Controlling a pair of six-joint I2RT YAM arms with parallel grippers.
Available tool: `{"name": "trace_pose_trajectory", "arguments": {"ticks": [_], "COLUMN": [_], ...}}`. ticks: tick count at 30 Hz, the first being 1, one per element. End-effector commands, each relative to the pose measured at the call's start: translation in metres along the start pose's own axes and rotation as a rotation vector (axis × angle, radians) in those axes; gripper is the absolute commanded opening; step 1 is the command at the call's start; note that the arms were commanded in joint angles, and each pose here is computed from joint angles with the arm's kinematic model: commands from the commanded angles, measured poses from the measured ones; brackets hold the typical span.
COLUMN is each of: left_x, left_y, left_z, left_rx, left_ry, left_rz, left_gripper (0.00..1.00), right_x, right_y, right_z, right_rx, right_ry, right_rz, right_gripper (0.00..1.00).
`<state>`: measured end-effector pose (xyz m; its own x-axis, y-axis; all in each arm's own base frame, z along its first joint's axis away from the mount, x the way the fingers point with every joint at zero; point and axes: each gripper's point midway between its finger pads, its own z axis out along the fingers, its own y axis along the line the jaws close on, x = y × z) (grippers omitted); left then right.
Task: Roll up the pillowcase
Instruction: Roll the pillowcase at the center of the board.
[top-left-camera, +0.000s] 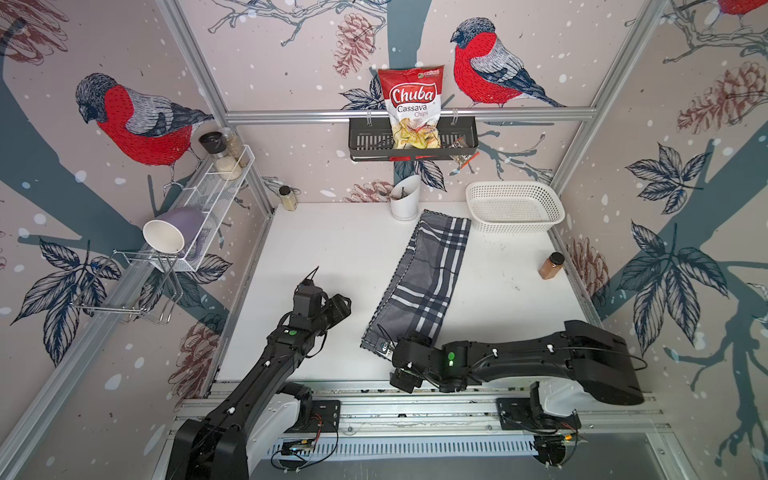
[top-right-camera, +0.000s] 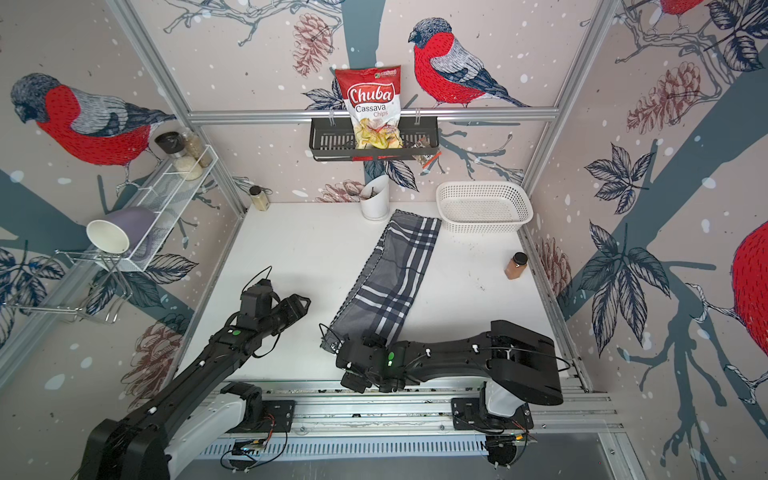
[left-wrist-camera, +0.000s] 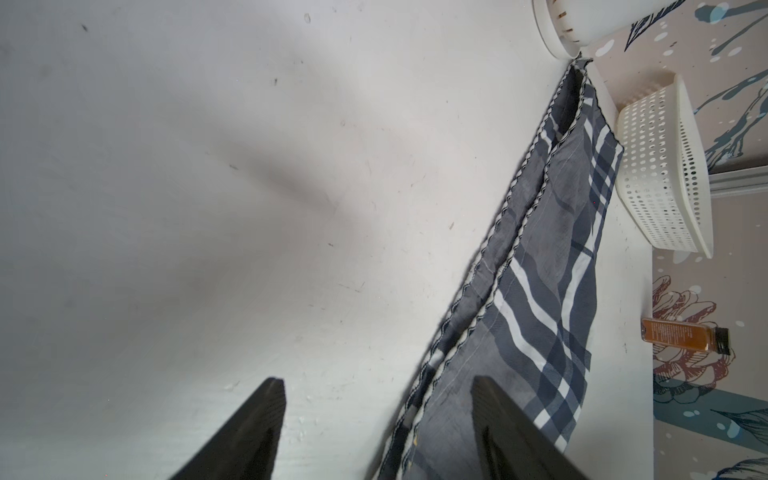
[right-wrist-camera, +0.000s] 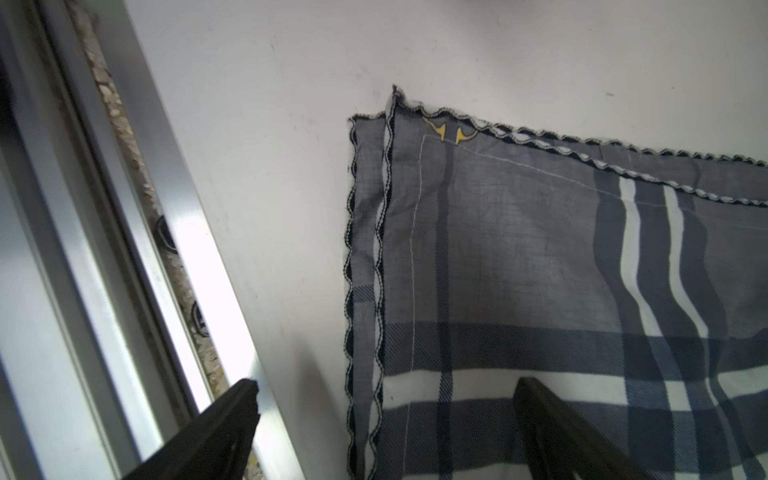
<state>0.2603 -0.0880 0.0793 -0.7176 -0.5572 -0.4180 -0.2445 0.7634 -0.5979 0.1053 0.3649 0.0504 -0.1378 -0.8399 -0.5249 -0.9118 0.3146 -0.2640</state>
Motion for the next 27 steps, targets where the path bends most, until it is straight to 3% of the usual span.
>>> {"name": "trace_pose_trajectory", "arguments": {"ticks": [1, 3, 5, 8, 13, 14, 17, 20, 24, 27], "left_x": [-0.001, -0.001, 0.001, 0.004, 0.002, 0.001, -0.002, -0.009, -0.033, -0.044], "left_y": [-0.002, -0.002, 0.0, 0.007, 0.004, 0.003, 0.001, -0.001, -0.012, -0.033], "left_z": [-0.002, -0.002, -0.002, 0.001, 0.006, 0.006, 0.007, 0.002, -0.02, -0.037], "left_rx": [0.014, 0.009, 0.005, -0.008, 0.007, 0.003, -0.004, -0.006, 0.041, 0.136], "left_ry": [-0.007, -0.002, 0.005, -0.001, 0.0, 0.001, 0.004, -0.028, -0.187, -0.262], "left_rz": [-0.008, -0.002, 0.005, -0.009, -0.015, -0.011, -0.007, -0.003, 0.025, 0.088], "left_gripper": [0.75, 0.76, 0.76, 0.77, 0.77, 0.77, 0.77, 0.77, 0.72, 0.7], "right_x": [0.006, 0.009, 0.013, 0.021, 0.03, 0.03, 0.022, 0.003, -0.024, -0.04], "right_y": [-0.01, -0.017, -0.02, -0.02, -0.011, -0.009, 0.0, 0.013, 0.006, -0.009], "right_z": [0.012, 0.019, 0.024, 0.027, 0.026, 0.025, 0.017, -0.003, -0.034, -0.042], "right_rx": [0.092, 0.135, 0.149, 0.138, 0.029, 0.008, -0.116, -0.357, -0.67, -0.757], "right_ry": [0.04, 0.067, 0.087, 0.109, 0.132, 0.128, 0.107, 0.072, 0.029, 0.038], "right_rz": [-0.009, -0.021, -0.029, -0.045, -0.04, -0.034, 0.0, 0.074, 0.23, 0.273], "right_gripper": [1.0, 0.99, 0.91, 0.43, 0.04, 0.0, 0.0, 0.0, 0.0, 0.0]}}
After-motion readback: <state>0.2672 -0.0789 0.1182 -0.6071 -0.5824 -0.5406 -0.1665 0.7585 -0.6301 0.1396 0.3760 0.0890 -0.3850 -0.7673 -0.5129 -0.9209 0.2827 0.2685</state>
